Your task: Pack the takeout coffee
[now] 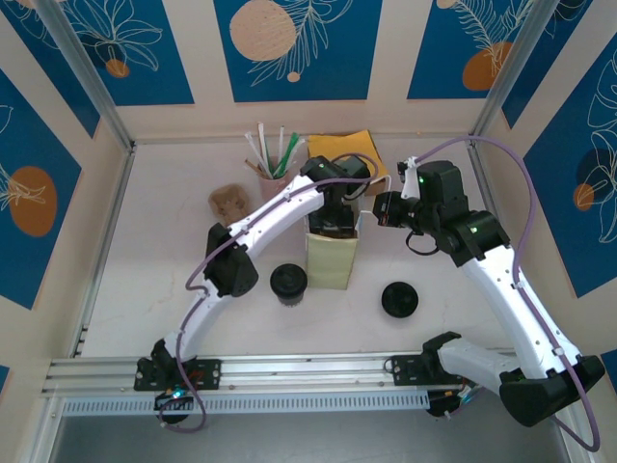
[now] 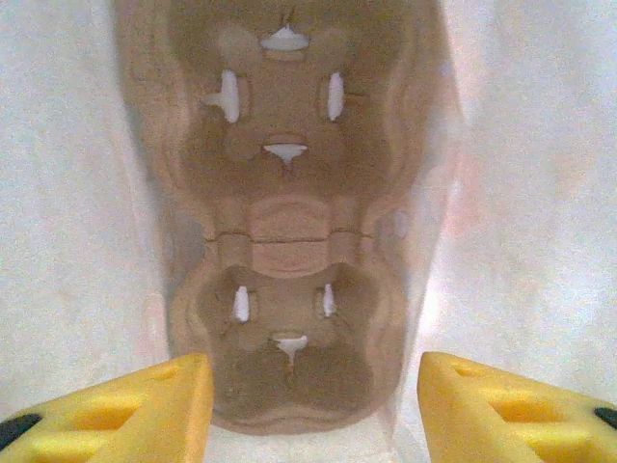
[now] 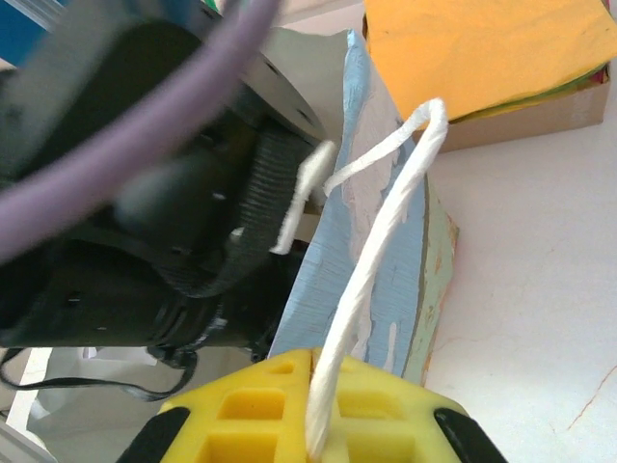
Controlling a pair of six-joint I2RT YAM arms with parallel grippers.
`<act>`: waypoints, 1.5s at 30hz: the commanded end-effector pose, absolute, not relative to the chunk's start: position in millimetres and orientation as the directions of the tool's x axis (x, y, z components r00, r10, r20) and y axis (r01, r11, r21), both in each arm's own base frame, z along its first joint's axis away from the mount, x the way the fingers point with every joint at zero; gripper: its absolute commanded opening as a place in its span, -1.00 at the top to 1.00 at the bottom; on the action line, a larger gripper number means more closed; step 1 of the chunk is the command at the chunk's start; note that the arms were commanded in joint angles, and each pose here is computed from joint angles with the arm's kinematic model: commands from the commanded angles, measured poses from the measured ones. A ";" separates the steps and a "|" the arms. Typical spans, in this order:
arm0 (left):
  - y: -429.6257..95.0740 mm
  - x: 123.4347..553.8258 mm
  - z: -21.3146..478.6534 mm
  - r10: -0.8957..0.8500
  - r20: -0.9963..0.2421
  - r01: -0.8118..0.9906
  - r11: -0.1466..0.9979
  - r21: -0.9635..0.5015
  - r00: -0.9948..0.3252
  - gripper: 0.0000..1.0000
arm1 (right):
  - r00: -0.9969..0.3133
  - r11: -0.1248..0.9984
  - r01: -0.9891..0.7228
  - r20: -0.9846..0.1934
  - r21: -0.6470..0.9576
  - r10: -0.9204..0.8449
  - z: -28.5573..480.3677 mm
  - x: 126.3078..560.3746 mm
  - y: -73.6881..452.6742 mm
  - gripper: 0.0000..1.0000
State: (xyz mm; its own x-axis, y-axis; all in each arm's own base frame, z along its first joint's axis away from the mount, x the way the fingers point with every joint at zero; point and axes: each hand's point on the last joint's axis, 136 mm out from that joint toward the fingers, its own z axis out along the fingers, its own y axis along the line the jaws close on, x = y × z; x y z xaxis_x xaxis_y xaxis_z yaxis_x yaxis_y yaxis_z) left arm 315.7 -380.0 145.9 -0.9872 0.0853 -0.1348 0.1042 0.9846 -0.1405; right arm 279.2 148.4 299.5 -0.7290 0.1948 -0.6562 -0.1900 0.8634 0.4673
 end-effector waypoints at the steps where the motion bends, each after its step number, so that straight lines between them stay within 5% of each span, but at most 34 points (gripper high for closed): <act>1: -382.0 312.7 191.2 0.047 -0.205 0.092 0.971 -0.219 -0.978 -0.13 | -0.730 0.850 -0.198 -0.652 0.489 0.205 301.2 275.6 150.6 0.85; 25: -368.5 317.3 319.1 -0.028 -0.486 0.187 0.903 -0.388 -0.874 -0.13 | -0.740 0.853 -0.194 -0.643 0.484 0.196 295.2 275.9 152.4 0.85; 45: -369.3 300.0 305.6 0.021 -0.430 0.194 0.912 -0.362 -0.902 -0.13 | -0.741 0.856 -0.192 -0.643 0.480 0.194 296.9 279.6 154.6 0.85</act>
State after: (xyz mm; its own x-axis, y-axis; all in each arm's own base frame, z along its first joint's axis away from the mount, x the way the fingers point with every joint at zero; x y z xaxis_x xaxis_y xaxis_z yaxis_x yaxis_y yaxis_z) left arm 309.6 -372.0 303.3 -0.8977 -0.0074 -0.4405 0.1759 0.9107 -0.3738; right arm 280.1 151.1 292.4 -0.7430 0.1848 -0.6433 -0.1866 0.8658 0.4643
